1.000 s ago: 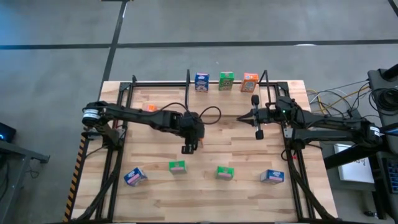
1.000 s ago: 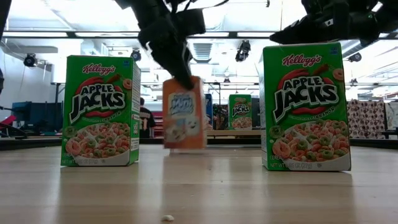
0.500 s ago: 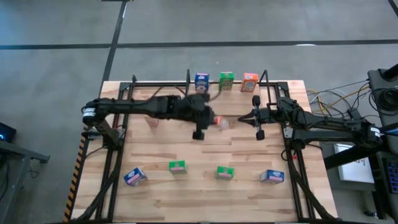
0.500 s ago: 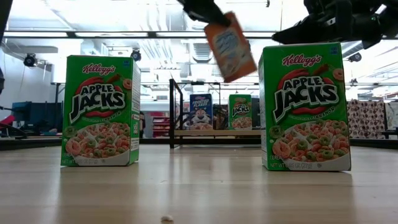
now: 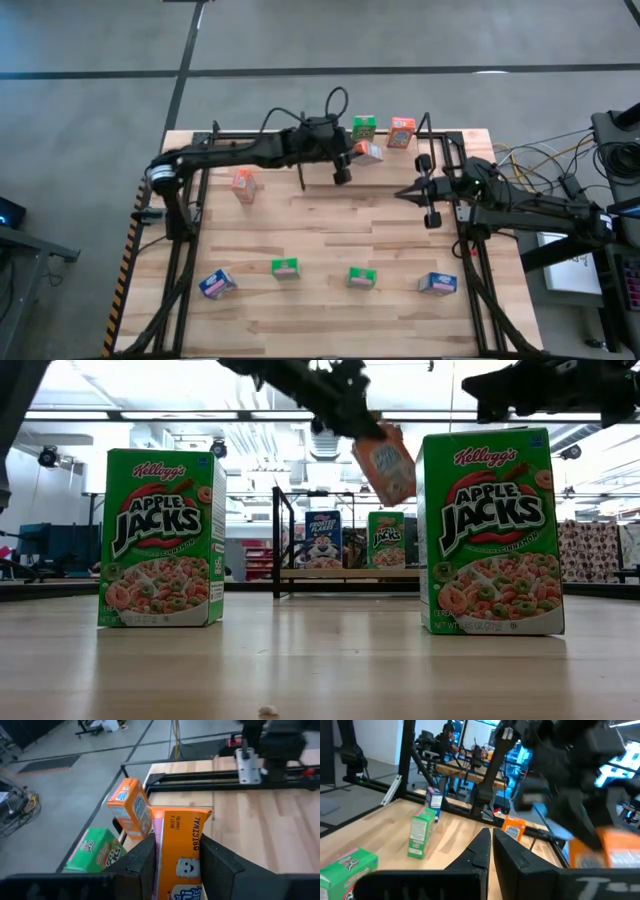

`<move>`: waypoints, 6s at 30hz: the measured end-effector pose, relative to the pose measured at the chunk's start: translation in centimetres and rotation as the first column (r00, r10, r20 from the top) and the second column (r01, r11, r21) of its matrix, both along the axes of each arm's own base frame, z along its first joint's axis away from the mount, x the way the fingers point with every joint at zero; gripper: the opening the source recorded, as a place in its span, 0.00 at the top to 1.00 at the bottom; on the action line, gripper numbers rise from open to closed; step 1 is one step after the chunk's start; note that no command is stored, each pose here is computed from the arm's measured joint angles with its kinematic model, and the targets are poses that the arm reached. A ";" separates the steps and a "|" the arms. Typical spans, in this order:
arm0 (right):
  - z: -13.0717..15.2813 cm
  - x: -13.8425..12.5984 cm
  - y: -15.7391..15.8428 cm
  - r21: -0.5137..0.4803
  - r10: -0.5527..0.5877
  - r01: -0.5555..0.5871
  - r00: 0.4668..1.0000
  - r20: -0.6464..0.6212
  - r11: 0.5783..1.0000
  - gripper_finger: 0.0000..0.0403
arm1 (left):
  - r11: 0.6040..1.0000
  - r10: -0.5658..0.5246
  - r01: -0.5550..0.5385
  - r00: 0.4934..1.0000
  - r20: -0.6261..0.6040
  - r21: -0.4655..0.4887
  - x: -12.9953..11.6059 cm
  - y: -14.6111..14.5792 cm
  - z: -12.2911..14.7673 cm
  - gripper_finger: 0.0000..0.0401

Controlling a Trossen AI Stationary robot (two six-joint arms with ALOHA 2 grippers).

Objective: Stack cereal on shelf
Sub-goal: Put the bottom orange cereal box aligned with the other orange cereal box on the shelf

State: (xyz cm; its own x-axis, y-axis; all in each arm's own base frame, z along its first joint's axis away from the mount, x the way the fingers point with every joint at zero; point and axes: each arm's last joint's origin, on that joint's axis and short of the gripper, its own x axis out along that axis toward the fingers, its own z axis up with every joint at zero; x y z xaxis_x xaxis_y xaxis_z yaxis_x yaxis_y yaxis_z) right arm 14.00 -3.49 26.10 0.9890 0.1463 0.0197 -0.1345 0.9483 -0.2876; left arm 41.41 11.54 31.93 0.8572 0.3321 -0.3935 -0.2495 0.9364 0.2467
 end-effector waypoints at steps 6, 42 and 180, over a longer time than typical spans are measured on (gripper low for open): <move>-0.2 -0.1 0.1 -0.007 0.005 -0.005 1.000 0.001 1.000 0.97 | 1.000 0.022 -0.023 0.999 -0.026 -0.022 2.1 1.4 -3.2 0.73; -0.2 -0.1 0.0 0.013 -0.020 0.021 1.000 -0.003 1.000 0.97 | 0.998 -0.044 0.041 0.997 -0.059 -0.046 4.2 1.5 -3.5 0.42; 4.8 14.7 -13.9 -0.197 -0.299 0.327 0.299 -0.906 0.924 0.40 | 0.999 -0.038 0.035 0.834 0.551 0.017 -28.0 -10.9 -4.0 0.42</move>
State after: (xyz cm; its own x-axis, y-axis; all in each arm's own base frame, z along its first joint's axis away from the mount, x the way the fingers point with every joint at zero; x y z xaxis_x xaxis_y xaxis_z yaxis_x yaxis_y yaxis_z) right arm 28.66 -17.44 30.88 0.3609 -0.1656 -0.9178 0.0124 0.9849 -0.1728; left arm 13.38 0.62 27.95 0.9431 0.2971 0.1493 -0.3115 0.9465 0.0842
